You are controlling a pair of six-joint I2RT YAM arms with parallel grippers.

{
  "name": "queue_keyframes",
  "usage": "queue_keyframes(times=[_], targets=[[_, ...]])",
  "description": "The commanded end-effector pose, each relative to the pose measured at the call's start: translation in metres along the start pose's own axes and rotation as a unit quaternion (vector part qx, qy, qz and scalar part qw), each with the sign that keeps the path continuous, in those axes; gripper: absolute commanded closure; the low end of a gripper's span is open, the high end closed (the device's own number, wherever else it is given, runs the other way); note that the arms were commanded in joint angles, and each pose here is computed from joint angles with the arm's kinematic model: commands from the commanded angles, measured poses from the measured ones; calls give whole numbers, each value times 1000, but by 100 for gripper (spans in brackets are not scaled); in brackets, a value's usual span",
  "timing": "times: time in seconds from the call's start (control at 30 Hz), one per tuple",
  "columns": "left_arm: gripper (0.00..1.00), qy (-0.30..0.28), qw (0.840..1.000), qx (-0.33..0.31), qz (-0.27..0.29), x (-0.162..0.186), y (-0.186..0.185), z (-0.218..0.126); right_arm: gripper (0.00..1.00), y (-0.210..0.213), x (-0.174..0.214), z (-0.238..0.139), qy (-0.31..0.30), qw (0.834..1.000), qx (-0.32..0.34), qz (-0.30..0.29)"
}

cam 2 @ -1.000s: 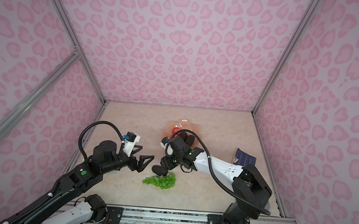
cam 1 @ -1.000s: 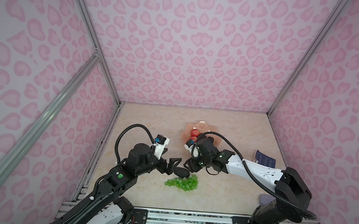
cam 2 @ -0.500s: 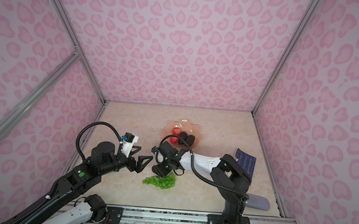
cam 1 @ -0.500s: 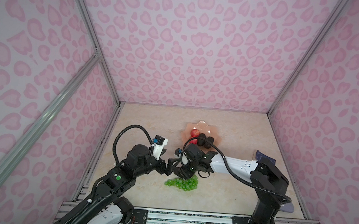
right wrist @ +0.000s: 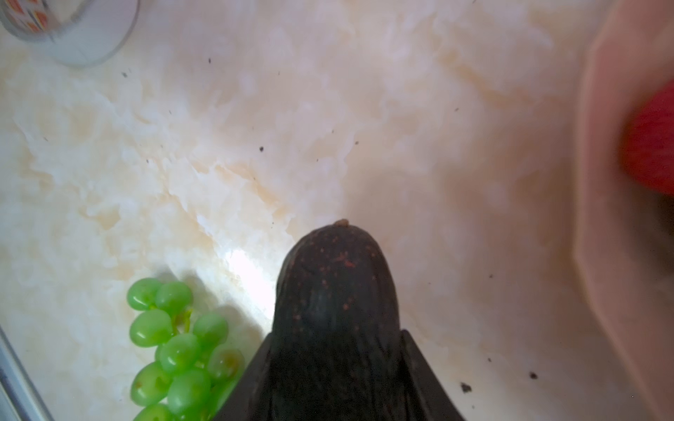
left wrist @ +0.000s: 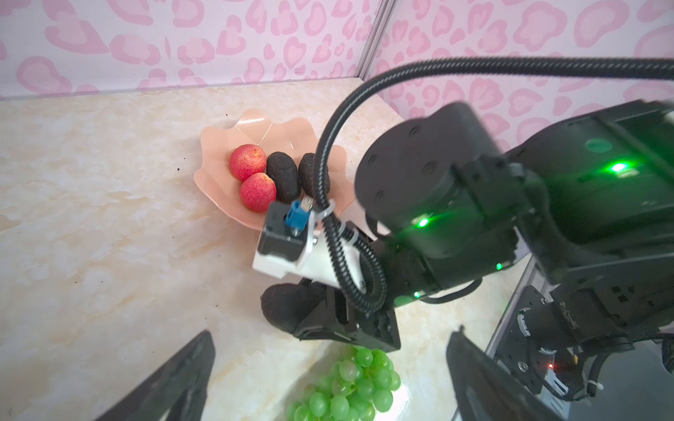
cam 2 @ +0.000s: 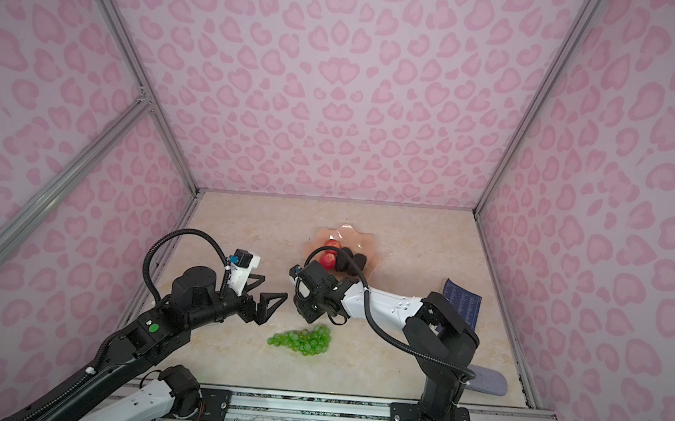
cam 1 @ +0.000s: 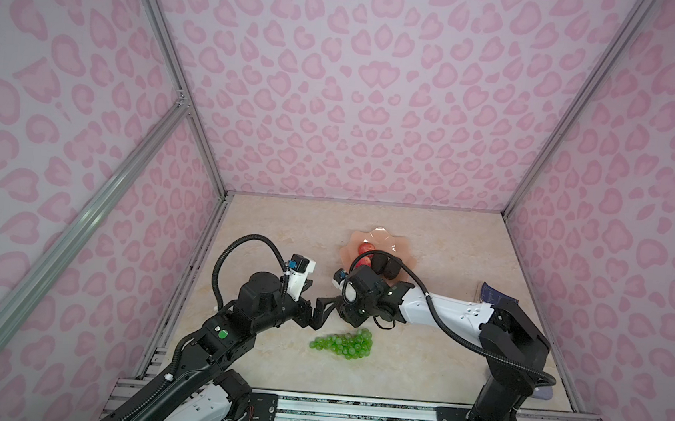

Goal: Place and organize the fake fruits in the fruit bowl
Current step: 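Grasp the last avocado beside the grapes with the right gripper, then place the avocado in the bowl with the right gripper and release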

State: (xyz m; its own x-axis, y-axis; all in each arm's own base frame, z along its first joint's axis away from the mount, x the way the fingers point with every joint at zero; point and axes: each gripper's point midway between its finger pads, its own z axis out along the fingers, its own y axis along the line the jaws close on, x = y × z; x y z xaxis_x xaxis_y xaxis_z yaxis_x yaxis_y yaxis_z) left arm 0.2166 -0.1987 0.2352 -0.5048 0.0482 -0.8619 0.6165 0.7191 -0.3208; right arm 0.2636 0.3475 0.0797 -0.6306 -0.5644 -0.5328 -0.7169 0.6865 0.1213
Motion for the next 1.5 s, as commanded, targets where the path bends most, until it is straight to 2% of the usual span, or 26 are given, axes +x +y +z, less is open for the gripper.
queue_keyframes(times=[0.0, 0.13, 0.3, 0.53, 0.7, 0.93, 1.1, 1.2, 1.33, 1.47], targets=[[0, -4, 1000, -2, 4, 0, 1, 0, 64, -12, -26, -21, -56, 998, 17, 30], [0, -3, 1000, -1, 4, 0, 1, 1, 64, -36, -49, -55, -110, 992, 37, 55], [0, -4, 1000, 0, 4, 0, 1, 1, 64, -83, -58, -74, -125, 988, 80, 52], [0, -1, 1000, 0, 4, 1, 1, 3, 64, -112, -51, -48, -82, 989, 123, -28], [0, 1, 1000, 0, 3, 1, 1, 4, 63, -130, -48, -28, -74, 988, 133, -30], [0, 3, 1000, 1, 2, 1, 1, 4, 54, -131, -41, -8, -60, 990, 122, -40], [0, 5, 1000, 0, 2, 3, 2, 6, 35, -131, -35, -5, -51, 990, 122, -41], [0, 5, 1000, 0, 3, 2, 2, 6, 30, -127, -42, -17, -74, 990, 119, -34], [0, 3, 1000, -1, 4, 1, 2, 5, 28, -119, -54, -44, -105, 988, 109, -21], [0, 2, 1000, 0, 3, 1, 1, 4, 26, -96, -49, -68, -126, 990, 58, -1]])
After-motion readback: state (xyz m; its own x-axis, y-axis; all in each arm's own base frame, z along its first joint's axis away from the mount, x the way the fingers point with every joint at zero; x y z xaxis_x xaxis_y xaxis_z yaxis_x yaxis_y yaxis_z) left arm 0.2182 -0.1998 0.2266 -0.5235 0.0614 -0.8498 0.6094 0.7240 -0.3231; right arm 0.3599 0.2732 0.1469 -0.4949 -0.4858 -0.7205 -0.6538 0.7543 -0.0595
